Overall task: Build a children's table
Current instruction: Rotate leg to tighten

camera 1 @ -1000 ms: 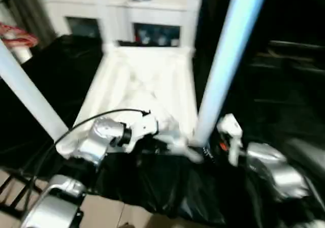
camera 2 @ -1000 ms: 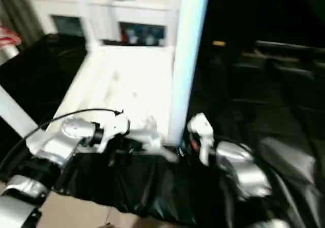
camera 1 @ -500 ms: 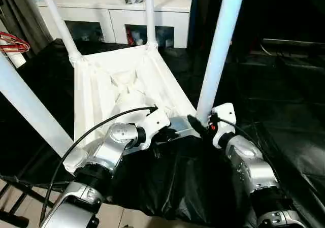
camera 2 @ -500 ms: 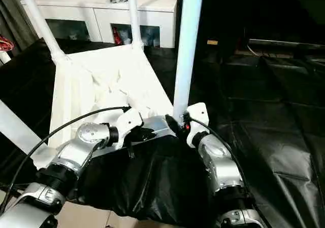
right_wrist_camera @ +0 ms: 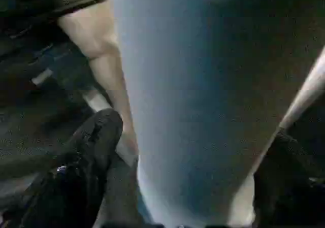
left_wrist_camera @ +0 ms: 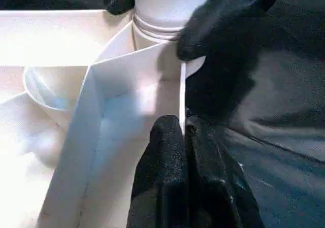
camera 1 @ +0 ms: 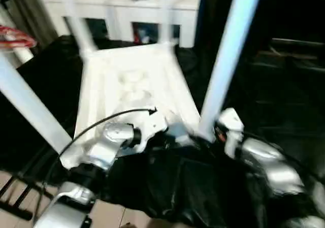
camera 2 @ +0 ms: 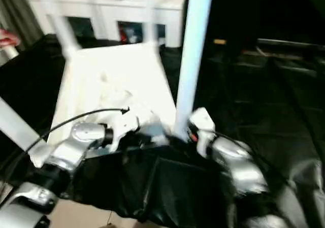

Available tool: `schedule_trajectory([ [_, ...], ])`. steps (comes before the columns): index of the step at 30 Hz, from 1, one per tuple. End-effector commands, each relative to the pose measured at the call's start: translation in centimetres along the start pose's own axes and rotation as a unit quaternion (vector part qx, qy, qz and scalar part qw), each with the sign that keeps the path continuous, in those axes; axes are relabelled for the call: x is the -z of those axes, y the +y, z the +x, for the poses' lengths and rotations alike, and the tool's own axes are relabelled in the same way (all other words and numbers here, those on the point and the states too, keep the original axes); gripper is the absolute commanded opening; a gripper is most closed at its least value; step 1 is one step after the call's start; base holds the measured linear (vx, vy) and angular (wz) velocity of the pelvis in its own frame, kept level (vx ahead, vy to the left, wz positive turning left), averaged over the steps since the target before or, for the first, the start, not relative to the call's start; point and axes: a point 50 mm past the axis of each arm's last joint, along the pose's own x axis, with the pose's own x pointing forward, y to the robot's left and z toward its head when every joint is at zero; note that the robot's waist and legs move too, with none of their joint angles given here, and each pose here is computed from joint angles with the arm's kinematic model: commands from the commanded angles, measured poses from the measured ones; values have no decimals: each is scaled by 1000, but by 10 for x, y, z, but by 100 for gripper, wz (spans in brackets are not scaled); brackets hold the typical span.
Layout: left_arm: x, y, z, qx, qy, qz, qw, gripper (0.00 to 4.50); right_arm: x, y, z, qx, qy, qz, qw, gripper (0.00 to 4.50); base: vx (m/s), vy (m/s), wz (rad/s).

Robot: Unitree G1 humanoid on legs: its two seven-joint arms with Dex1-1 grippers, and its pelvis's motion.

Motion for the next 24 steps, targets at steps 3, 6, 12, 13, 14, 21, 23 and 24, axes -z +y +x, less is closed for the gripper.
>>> schedule_trajectory([
  [3,-12,6,-2,26,-4,31,999,0,3,34,7,-168,21,8,986,378,0,0,0],
  [6,-11,9,-8,34,6,34,999,0,2,36,2,-192,34,8,981,378,0,0,0],
  [12,-10,13,-12,40,15,38,998,0,2,39,2,-210,42,6,977,332,0,0,0],
  [13,-10,14,-13,40,15,38,998,0,2,39,2,-211,42,6,977,332,0,0,0],
  [14,-10,14,-13,40,15,38,998,0,2,39,2,-211,42,6,977,322,0,0,0],
  [21,-10,14,-12,49,8,38,998,0,-1,43,1,-220,38,16,975,266,0,0,0],
  [23,-10,14,-12,43,5,34,998,0,-1,42,2,-210,33,18,977,263,0,0,0],
  [24,-10,14,-12,39,3,32,999,0,-1,41,3,-204,29,19,978,261,0,0,0],
])
